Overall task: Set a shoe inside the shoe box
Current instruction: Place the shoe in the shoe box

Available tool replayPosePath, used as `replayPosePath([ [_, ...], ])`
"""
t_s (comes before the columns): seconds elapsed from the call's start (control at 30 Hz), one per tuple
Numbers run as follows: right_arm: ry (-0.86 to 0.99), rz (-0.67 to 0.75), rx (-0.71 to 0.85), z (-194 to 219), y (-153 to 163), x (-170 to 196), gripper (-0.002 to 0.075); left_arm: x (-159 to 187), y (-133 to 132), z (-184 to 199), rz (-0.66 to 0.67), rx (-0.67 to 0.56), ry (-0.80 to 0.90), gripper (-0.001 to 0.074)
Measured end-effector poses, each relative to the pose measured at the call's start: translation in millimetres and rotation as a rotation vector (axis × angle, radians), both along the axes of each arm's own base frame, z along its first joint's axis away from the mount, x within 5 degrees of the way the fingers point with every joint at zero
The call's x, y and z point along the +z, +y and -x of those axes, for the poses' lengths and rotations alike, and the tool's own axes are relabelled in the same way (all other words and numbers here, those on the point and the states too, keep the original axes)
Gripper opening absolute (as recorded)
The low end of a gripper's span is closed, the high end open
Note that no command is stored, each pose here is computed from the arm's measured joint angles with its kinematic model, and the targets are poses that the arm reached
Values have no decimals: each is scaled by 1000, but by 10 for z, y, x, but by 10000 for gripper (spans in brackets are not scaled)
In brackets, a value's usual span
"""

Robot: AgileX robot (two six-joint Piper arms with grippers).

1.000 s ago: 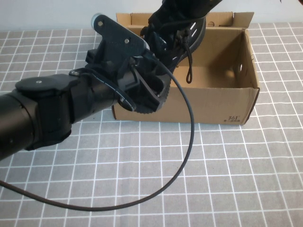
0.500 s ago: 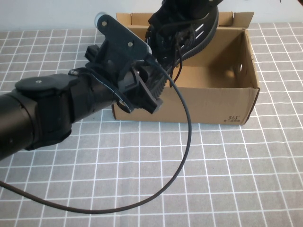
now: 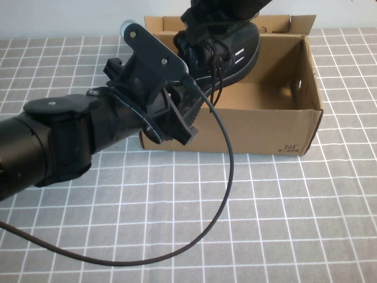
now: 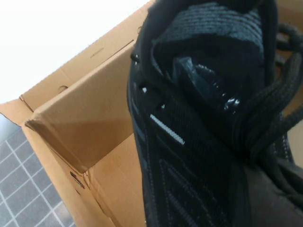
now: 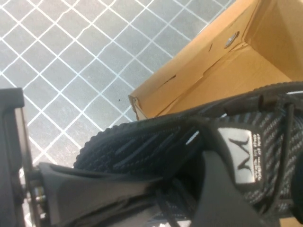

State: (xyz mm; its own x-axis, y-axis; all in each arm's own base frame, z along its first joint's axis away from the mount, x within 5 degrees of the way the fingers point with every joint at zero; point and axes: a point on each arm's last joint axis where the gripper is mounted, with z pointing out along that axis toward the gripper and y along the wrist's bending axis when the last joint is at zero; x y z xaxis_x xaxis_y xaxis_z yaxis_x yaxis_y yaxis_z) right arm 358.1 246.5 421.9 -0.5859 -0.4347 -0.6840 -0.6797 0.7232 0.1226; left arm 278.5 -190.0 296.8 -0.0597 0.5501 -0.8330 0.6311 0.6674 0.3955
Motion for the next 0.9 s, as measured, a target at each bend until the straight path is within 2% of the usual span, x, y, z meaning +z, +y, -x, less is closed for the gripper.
replayPosePath([
  [0.13, -5, -11, -10, 32, -22, 55, 307, 3, 17, -13, -4, -13, -6, 28],
  [0.23, -37, -21, -17, 113, -84, 194, 276, 45, 70, -64, 36, -38, -7, 27],
  [0.43, -165, -21, -60, 381, -332, 618, 138, 260, 280, -235, 187, -81, -1, 27],
  [0.57, -228, -23, -82, 532, -467, 818, 38, 384, 415, -272, 275, -159, 92, 27],
  [0.73, -273, -5, -113, 601, -561, 920, -8, 447, 438, -198, 231, -265, 235, 27],
  [0.9, -278, 5, -139, 590, -583, 921, -14, 533, 442, -246, 84, -328, 280, 27],
])
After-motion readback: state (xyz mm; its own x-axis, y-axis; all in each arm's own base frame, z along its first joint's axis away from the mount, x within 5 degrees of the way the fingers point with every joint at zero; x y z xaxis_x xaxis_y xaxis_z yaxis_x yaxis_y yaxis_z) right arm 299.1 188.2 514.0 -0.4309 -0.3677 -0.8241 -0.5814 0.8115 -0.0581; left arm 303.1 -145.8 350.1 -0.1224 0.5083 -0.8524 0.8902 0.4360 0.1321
